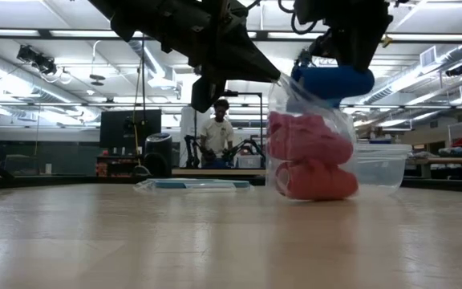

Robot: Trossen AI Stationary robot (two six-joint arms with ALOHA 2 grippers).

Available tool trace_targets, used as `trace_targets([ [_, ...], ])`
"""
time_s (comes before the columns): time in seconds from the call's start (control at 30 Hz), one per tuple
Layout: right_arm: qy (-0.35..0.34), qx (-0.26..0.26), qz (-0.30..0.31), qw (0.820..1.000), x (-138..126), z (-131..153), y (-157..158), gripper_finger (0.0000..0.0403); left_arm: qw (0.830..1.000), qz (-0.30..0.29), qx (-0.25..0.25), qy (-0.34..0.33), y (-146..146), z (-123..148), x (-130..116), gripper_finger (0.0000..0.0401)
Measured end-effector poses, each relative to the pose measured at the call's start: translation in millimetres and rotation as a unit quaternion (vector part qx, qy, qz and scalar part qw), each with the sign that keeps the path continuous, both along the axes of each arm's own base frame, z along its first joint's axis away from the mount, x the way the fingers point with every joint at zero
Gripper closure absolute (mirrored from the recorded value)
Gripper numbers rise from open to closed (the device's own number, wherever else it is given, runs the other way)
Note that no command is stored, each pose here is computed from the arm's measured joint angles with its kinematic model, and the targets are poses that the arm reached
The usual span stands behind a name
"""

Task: Roll bandage
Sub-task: Put the blue bandage into the transparent zip bag

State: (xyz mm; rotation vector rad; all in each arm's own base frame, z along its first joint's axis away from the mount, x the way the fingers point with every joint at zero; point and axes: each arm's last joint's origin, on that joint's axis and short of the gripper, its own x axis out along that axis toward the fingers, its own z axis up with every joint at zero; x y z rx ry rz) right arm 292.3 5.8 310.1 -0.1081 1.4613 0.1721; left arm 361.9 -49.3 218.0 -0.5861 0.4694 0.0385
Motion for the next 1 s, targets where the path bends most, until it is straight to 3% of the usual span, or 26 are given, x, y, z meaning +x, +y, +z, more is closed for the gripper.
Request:
trace_targets([
  [0.27, -0.012, 0.013, -0.006, 1.000, 2, 0, -3, 0.0290, 1.000, -0.001, 0.000, 0.000, 0, 0, 0, 0.0398],
  [0.4, -0.012, 0.052, 0.045, 0.998, 2, 1, 6, 0.0298, 1.000, -0.002, 0.000, 0.000, 0, 0, 0, 0.0398],
  [0.53, -0.010, 0.014, 0.047, 0.999, 2, 0, 8, 0.0305, 1.000, -0.002, 0.000, -0.001, 0, 0, 0, 0.0398],
  [0.7, -0.008, 0.058, 0.078, 0.995, 6, -4, 13, 0.0306, 1.000, -0.002, 0.000, -0.002, 0, 0, 0, 0.0397],
  [0.83, 0.011, 0.021, 0.050, 0.998, 9, -11, 11, 0.0307, 1.000, 0.000, -0.001, -0.007, 0, 1, 1, 0.0397],
  [0.93, 0.018, 0.081, 0.061, 0.995, 12, -15, 13, 0.0307, 1.000, 0.000, -0.001, -0.007, 0, 1, 1, 0.0397],
  [1.0, 0.024, 0.073, 0.066, 0.995, 12, -16, 16, 0.0307, 1.000, 0.000, -0.002, -0.008, 0, 1, 1, 0.0397],
])
